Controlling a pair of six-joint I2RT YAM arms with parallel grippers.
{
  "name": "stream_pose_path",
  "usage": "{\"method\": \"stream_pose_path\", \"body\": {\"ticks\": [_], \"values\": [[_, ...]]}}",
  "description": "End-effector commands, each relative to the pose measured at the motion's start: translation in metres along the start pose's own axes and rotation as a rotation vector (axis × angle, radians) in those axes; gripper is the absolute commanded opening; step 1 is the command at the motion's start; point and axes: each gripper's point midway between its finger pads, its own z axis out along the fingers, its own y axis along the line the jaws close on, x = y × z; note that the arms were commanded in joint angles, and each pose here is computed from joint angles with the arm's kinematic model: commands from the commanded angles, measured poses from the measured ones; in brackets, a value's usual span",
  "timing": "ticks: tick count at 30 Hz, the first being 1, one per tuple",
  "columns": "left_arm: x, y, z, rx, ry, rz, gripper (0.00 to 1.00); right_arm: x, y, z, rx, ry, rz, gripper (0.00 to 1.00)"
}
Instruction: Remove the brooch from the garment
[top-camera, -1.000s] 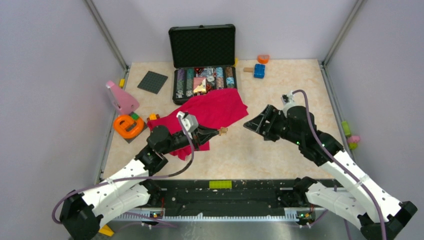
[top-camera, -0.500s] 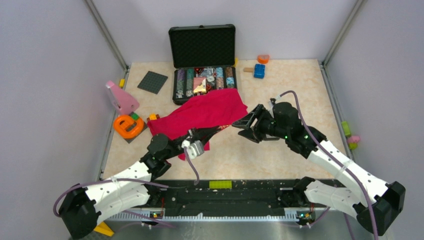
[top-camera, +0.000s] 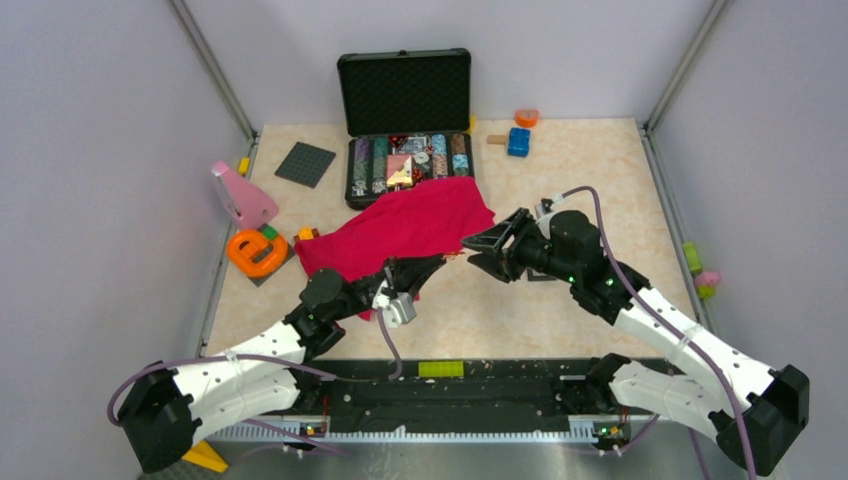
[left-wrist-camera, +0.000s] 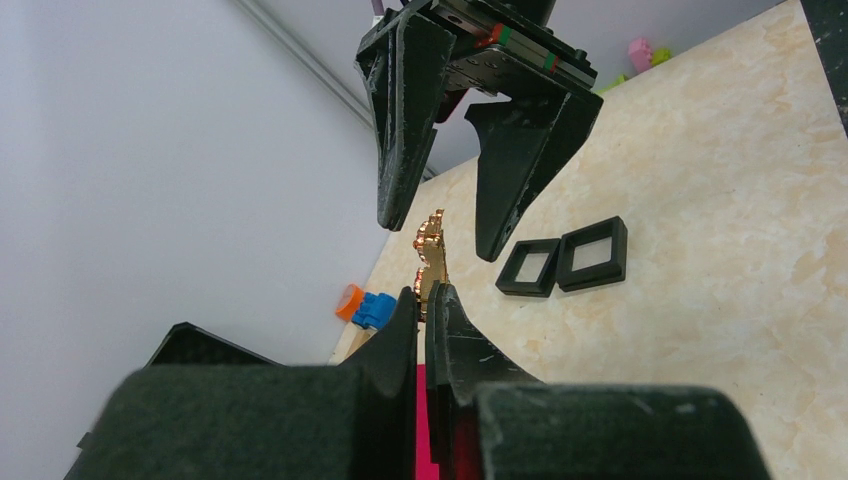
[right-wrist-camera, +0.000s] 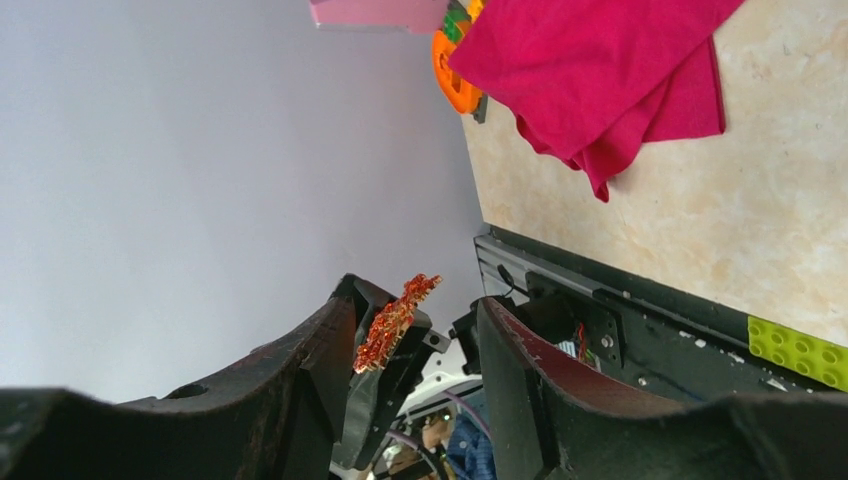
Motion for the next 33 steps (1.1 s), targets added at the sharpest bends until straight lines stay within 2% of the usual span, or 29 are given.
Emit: {"method": "stream_pose_path", "body": {"ticks": [1,5,17,21,22,23,24,25,26,27,31,33], "values": [[-0.008,0.010,0.004,-0.034,-0.025,0.054,0.00,0.013,0.019,-0.006,-0.071,0.043,0.009,0.49],[-0.007,0.010,0.004,-0.032,-0.019,0.058,0.00,0.016,0.015,-0.004,-0.073,0.053,0.026,0.38],[-0.003,0.007,0.004,-0.017,-0.003,0.069,0.00,0.019,0.017,0.003,-0.087,0.071,0.038,0.22],[-0.004,0.003,0.006,0.007,-0.015,0.070,0.02,0.018,0.021,0.006,-0.103,0.066,0.043,0.07],[-0.004,0.001,0.007,0.012,-0.016,0.066,0.09,0.017,0.021,0.006,-0.103,0.062,0.047,0.02],[-0.004,0.000,0.007,0.016,-0.017,0.060,0.20,0.016,0.020,0.007,-0.099,0.058,0.052,0.00],[-0.005,-0.001,0.007,0.022,-0.020,0.051,0.40,0.015,0.023,0.008,-0.110,0.054,0.055,0.00],[-0.006,-0.003,0.007,0.027,-0.021,0.026,0.70,0.013,0.027,0.007,-0.125,0.041,0.053,0.00],[-0.007,-0.005,0.006,0.033,-0.024,0.001,0.95,0.010,0.029,0.007,-0.135,0.024,0.050,0.00],[-0.008,-0.008,0.005,0.040,-0.023,-0.041,0.98,0.008,0.031,0.007,-0.141,0.010,0.044,0.00],[-0.025,-0.015,-0.010,-0.002,-0.081,-0.309,0.99,-0.008,0.034,0.004,-0.132,-0.077,-0.049,0.00],[-0.032,-0.010,-0.021,-0.083,-0.114,-0.468,0.99,-0.016,0.028,0.000,-0.109,-0.130,-0.126,0.00]]}}
